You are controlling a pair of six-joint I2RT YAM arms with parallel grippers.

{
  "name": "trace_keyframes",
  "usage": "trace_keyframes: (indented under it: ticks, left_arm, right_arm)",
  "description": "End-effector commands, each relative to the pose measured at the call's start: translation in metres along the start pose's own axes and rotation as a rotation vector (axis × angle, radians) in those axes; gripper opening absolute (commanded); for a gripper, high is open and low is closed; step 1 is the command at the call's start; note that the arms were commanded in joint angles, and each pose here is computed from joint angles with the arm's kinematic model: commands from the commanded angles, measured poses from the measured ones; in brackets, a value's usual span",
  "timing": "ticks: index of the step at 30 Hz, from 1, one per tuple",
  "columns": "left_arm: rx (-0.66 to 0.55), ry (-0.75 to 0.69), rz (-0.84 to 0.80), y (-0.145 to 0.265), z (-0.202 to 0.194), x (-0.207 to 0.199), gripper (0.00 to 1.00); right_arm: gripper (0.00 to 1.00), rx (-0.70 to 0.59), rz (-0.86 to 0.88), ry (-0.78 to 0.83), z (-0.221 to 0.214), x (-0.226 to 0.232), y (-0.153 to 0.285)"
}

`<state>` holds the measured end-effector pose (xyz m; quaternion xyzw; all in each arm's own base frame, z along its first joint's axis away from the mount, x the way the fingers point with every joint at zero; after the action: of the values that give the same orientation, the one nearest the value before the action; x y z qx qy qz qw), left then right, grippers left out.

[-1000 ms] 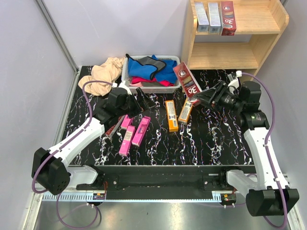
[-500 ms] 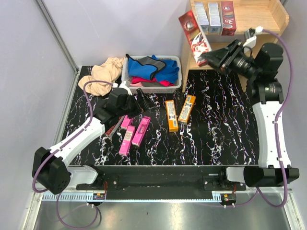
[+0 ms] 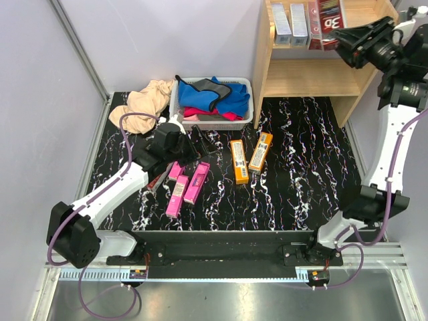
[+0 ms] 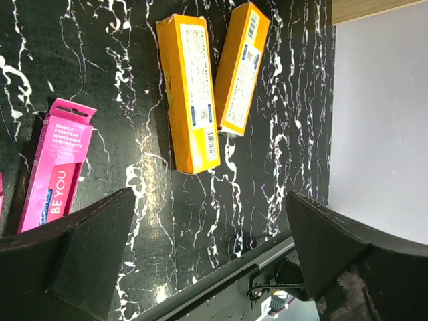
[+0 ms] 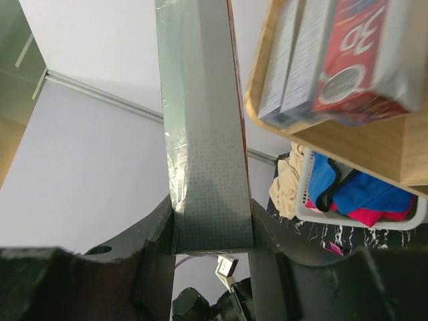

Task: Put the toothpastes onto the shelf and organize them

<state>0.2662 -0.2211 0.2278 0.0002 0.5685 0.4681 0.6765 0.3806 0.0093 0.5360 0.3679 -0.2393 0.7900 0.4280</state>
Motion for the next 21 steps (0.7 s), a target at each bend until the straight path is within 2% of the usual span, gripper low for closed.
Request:
trace_keyframes:
  ticks: [1, 8, 10, 21]
  left_arm:
    - [-0.026, -0.03, -0.052, 0.001, 0.01, -0.015, 0.99]
    - [-0.019, -0.026, -0.046, -0.002, 0.008, -0.011, 0.99]
    - [-0.015, -0.025, -0.042, -0.004, 0.008, -0.01, 0.99]
    - [-0.007, -0.024, -0.028, -0.007, 0.006, -0.006, 0.99]
  right_arm:
    - [0.24, -0.023, 0.051, 0.006, 0.031, 0.008, 0.016]
    - [0.25, -0.038, 0.0, -0.046, 0.063, -0.028, 0.015]
    - [0.25, -0.011, -0.031, -0.095, 0.065, -0.051, 0.006]
    - [0.25, -0.005, -0.11, -0.152, 0.067, -0.092, -0.008]
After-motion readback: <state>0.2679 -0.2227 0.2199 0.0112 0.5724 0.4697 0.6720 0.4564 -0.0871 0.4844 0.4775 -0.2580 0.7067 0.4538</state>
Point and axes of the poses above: each gripper's point midway between its finger pads, its own y axis back along the fingers, its own x axis along the line the jaws close on, z = x × y, the point moved 5 cm from there along y, back along the fingers, and after that the axes turned 9 degrees about y, right-handed, at the moved point
